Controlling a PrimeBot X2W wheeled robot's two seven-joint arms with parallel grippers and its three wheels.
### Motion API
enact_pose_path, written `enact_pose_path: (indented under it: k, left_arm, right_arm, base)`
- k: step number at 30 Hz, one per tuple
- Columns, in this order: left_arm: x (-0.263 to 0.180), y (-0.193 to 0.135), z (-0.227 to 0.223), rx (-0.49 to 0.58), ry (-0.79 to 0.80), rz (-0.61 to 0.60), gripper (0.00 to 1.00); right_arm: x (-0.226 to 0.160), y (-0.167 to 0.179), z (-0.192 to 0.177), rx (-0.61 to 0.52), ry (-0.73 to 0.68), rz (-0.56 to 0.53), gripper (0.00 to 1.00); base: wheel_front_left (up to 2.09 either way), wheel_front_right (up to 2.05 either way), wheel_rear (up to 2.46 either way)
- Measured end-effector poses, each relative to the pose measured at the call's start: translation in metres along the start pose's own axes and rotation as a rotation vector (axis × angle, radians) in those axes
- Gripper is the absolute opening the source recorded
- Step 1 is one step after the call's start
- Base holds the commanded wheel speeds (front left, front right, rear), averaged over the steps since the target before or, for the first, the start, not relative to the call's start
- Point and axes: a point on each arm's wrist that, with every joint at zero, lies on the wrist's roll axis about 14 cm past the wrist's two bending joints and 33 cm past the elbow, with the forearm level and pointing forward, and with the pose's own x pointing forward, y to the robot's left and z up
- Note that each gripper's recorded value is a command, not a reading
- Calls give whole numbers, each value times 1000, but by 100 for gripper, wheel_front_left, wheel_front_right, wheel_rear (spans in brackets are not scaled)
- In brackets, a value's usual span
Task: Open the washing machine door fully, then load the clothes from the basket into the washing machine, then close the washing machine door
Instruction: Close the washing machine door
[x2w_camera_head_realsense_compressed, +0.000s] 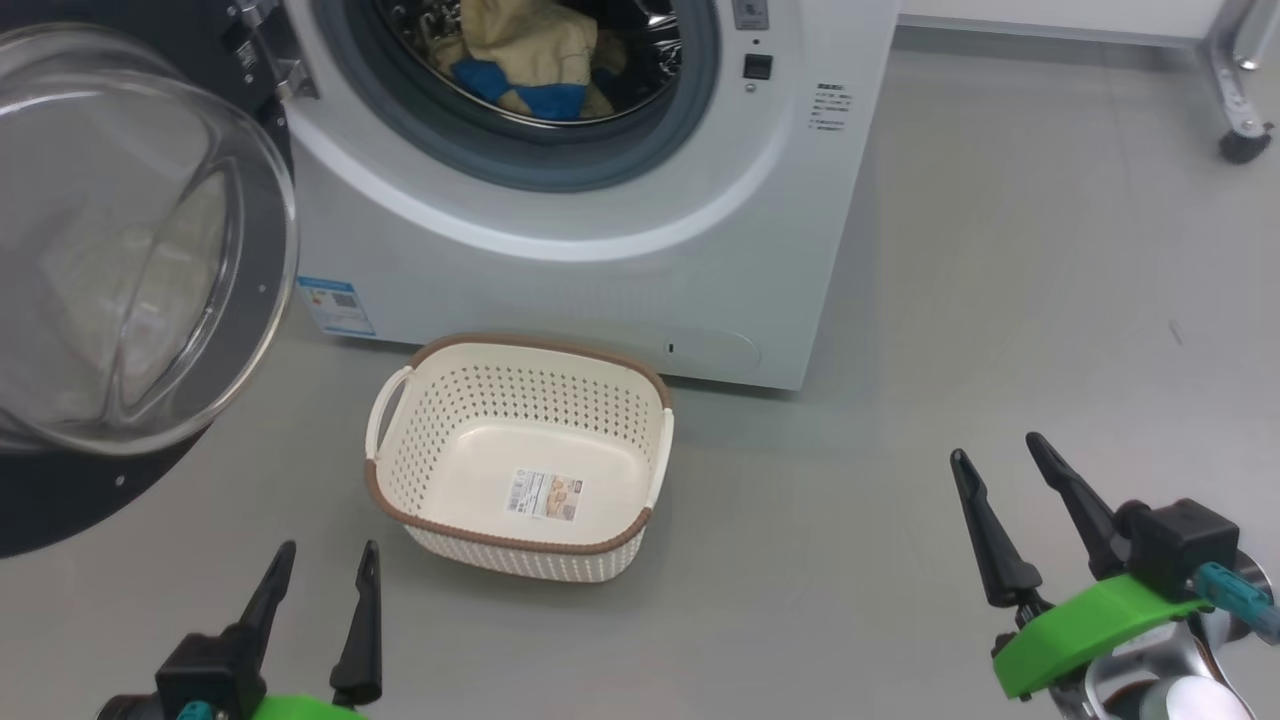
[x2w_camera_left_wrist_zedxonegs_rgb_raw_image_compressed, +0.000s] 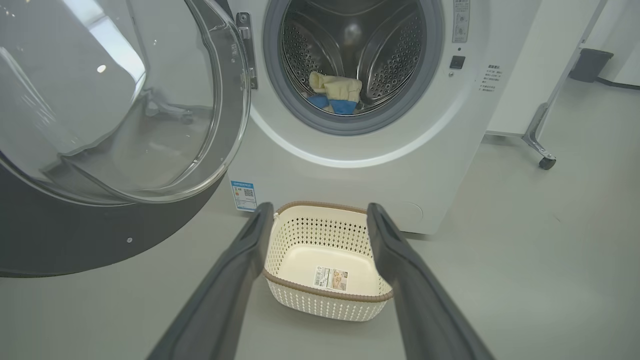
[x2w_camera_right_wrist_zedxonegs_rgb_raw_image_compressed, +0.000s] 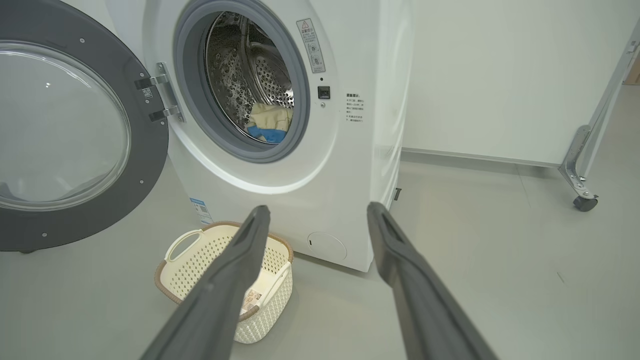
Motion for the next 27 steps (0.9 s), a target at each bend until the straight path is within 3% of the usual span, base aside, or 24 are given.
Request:
enact_pose_path:
  k: [17,27]
  left_arm:
    - [-45,55,6,2,-24,216,100]
    - [-63,70,13,3,-53,279,100]
  right_arm:
    - [41,86,-12,8,38,270,100]
    - [43,114,-14,3,44,351,100]
  base:
    - [0,0,0]
    - [0,0,0]
